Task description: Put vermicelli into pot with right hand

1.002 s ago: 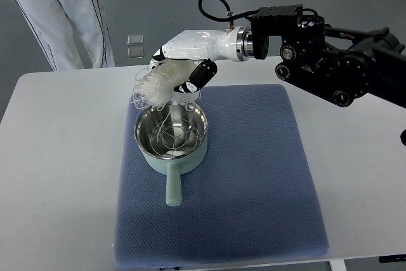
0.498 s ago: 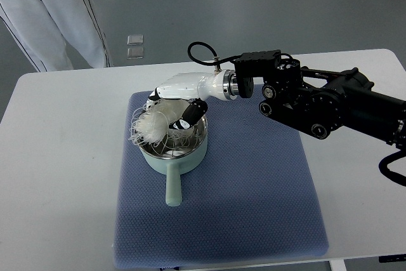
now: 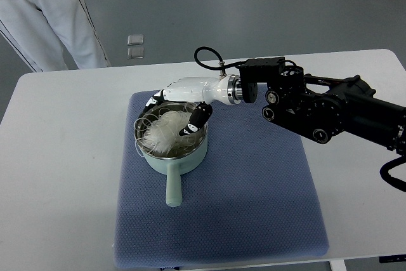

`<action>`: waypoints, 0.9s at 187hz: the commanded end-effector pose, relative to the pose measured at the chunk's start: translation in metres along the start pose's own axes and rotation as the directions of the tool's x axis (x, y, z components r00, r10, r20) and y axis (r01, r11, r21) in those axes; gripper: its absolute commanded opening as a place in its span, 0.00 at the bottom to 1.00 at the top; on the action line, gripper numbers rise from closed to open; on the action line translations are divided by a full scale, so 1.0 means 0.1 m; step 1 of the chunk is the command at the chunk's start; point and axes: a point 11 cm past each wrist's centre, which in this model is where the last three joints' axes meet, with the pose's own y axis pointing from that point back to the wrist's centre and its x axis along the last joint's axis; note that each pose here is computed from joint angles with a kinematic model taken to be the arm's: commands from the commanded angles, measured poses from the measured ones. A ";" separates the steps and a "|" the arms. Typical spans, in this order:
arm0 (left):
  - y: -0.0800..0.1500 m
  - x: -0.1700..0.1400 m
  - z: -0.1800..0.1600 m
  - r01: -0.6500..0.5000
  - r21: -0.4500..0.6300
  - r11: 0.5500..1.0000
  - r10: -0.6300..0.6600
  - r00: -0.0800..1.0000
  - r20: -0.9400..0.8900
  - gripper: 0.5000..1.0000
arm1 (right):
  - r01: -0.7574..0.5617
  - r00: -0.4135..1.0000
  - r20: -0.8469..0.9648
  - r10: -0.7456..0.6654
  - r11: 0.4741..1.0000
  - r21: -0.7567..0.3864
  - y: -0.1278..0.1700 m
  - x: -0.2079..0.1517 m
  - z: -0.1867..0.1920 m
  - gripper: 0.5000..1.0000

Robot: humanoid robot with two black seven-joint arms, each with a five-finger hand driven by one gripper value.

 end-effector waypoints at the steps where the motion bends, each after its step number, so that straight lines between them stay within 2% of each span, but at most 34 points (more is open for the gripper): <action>1: 0.00 0.00 0.00 0.001 0.000 1.000 -0.001 1.000 0.000 1.00 | -0.020 1.000 0.003 0.020 1.000 0.007 0.02 0.08 -0.01 0.79; 29: 0.00 0.00 0.00 0.001 0.000 1.000 -0.001 1.000 0.001 1.00 | -0.057 0.998 -0.003 0.057 0.998 0.019 0.06 0.27 -0.04 0.79; 42: 0.00 0.00 0.00 0.000 0.000 1.000 0.000 1.000 0.001 1.00 | -0.118 0.991 0.058 0.117 0.993 0.021 0.14 0.45 -0.02 0.83; 76: 0.00 0.00 0.00 0.000 0.000 1.000 0.000 1.000 -0.001 1.00 | -0.274 0.938 0.225 0.263 0.962 0.018 0.35 0.79 0.08 0.83; 110: 0.00 0.00 0.00 0.000 0.000 1.000 0.000 1.000 -0.001 1.00 | -0.400 0.819 0.431 0.379 0.916 -0.045 0.52 0.69 0.34 0.83; 143: 0.00 0.00 0.00 0.000 0.000 1.000 0.000 1.000 -0.001 1.00 | -0.563 0.562 0.627 0.539 0.805 -0.188 0.82 0.62 0.74 0.83; 168: 0.00 0.00 0.00 0.001 0.000 1.000 -0.001 1.000 0.000 1.00 | -0.598 0.312 0.719 0.621 0.716 -0.360 1.02 0.22 1.13 0.83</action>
